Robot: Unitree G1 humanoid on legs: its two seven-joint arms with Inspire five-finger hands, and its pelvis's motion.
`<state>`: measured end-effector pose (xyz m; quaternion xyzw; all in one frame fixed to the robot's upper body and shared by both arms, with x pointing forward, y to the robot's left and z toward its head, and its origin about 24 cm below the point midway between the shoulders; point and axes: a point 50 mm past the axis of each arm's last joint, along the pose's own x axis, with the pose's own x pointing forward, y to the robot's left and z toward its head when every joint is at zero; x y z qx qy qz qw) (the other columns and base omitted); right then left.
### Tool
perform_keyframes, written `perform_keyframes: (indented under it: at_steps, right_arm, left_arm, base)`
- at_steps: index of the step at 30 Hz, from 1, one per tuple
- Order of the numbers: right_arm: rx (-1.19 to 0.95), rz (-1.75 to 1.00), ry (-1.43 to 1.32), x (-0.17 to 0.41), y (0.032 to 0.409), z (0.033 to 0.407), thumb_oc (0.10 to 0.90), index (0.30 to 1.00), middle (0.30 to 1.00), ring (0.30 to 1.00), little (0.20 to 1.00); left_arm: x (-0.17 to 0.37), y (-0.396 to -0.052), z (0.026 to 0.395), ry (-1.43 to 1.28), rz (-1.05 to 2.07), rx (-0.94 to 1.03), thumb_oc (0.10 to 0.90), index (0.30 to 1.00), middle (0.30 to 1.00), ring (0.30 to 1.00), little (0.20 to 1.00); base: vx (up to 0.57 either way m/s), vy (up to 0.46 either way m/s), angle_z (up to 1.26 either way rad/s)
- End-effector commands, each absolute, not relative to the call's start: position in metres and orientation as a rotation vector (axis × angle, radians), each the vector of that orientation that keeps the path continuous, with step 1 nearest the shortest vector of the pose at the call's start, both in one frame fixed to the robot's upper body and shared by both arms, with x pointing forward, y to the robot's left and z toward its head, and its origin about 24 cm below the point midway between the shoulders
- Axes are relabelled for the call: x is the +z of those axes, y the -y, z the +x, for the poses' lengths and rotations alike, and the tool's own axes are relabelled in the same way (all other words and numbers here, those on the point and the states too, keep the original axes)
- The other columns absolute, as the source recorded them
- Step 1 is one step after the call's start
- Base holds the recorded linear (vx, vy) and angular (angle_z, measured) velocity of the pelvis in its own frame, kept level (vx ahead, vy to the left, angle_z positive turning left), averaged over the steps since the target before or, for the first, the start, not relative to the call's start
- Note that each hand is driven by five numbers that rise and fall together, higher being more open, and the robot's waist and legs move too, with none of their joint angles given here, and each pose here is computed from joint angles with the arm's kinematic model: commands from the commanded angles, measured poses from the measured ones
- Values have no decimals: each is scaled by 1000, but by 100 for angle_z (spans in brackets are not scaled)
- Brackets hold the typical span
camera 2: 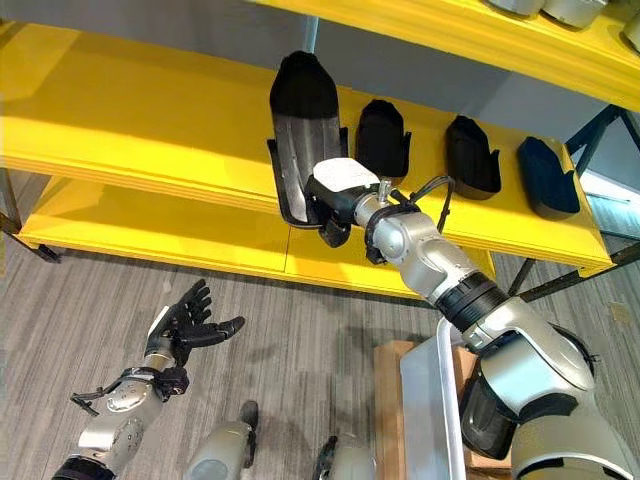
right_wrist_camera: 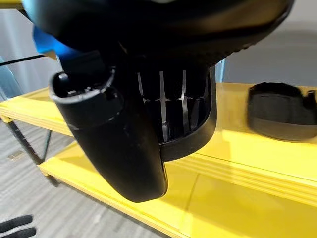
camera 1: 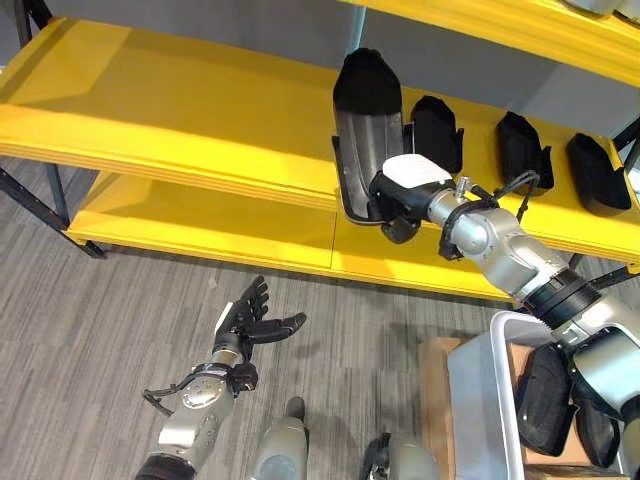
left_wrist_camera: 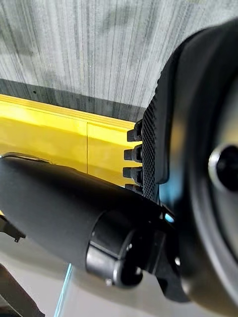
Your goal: Move parts from the plastic box to the shelf.
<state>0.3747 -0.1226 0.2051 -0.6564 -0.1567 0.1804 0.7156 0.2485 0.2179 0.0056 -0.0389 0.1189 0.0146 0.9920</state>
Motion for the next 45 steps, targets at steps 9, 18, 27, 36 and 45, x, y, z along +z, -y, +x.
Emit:
perform_keyframes:
  at_steps: [9, 18, 27, 36, 45]
  right_arm:
    - [190, -1498, 586, 283, 121, 373, 400, 300, 300, 300, 300]
    - [206, -1463, 617, 290, 111, 373, 400, 300, 300, 300, 300]
    - [242, -1470, 722, 310, 89, 364, 400, 300, 300, 300, 300]
    - [236, -1410, 719, 304, 96, 361, 400, 300, 300, 300, 300]
    - [193, -1334, 710, 310, 90, 369, 400, 300, 300, 300, 300]
  left_arm:
    - [24, -210, 246, -92, -137, -16, 900, 1000, 1000, 1000, 1000]
    - [25, -207, 246, -96, -121, -42, 900, 1000, 1000, 1000, 1000]
    - [22, -222, 240, -113, -130, 28, 900, 1000, 1000, 1000, 1000]
    - [24, -230, 239, -108, -116, 53, 900, 1000, 1000, 1000, 1000]
    - [34, -218, 249, -69, -96, -3, 900, 1000, 1000, 1000, 1000]
  base:
    - [208, -159, 37]
    - [91, -121, 1]
    - [110, -232, 15]
    - [143, 17, -4]
    - [66, 153, -40]
